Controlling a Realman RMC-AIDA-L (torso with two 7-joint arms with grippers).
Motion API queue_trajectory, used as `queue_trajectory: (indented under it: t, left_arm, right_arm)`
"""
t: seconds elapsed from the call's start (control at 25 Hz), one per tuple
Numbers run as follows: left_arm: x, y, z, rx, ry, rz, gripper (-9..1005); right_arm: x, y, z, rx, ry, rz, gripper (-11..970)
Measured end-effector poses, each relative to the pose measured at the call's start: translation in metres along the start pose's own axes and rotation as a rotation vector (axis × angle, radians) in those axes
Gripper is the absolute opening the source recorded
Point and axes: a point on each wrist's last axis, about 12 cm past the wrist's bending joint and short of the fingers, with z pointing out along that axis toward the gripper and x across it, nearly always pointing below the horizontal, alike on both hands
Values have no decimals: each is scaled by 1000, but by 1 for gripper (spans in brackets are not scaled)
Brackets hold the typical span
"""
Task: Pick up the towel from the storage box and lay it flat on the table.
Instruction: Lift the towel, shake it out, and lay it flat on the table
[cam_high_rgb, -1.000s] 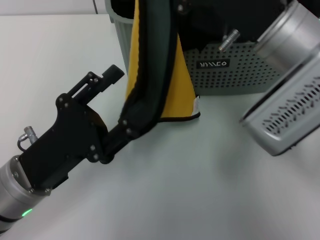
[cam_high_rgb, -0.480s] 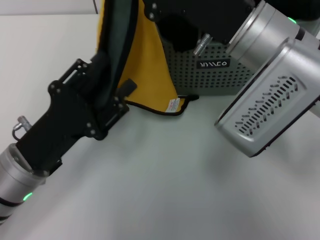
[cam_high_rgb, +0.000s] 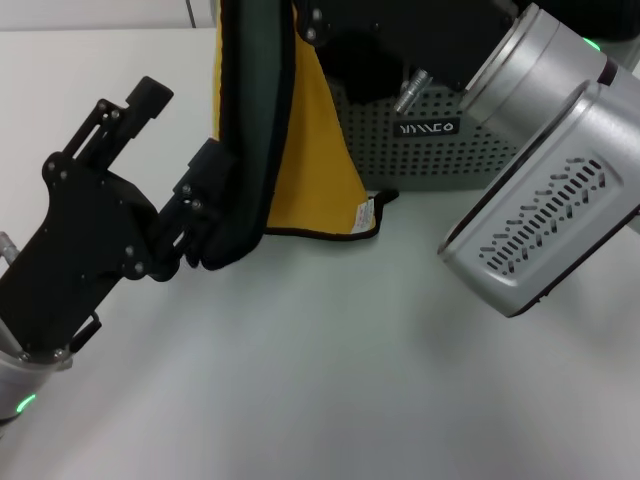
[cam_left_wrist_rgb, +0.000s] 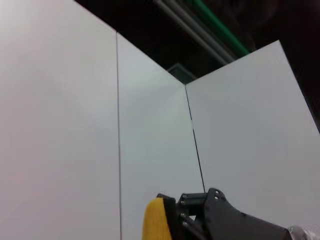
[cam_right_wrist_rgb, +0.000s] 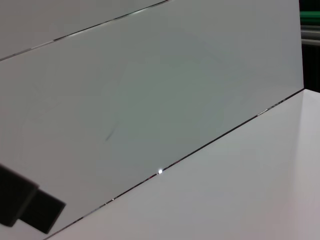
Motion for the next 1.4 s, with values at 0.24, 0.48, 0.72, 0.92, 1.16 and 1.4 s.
queue_trajectory:
  t: [0.24,0.48,0.72,0.92,1.16,1.4]
  left_arm:
    - [3,5,6,-10,6,7,625]
    - [12,13,15,-27,61,16,624]
    - [19,22,20,-73,107,29,624]
    - [20,27,10,-158,139,35,624]
    - [19,29,-4,-224,172,41,623]
    - [20,31,-6,-242,187,42,622]
  right_arm:
    - [-1,1,2,-4,-15,0,12]
    - [-3,2,5,-9,-31,-3,13]
    - [-2,1,9,-15,-40,-13,13]
    - [0,-8,8,14,-42,-40,14]
    - [4,-22,3,65,-51,-60,15]
    - [6,-27,3,79,-52,-67,15]
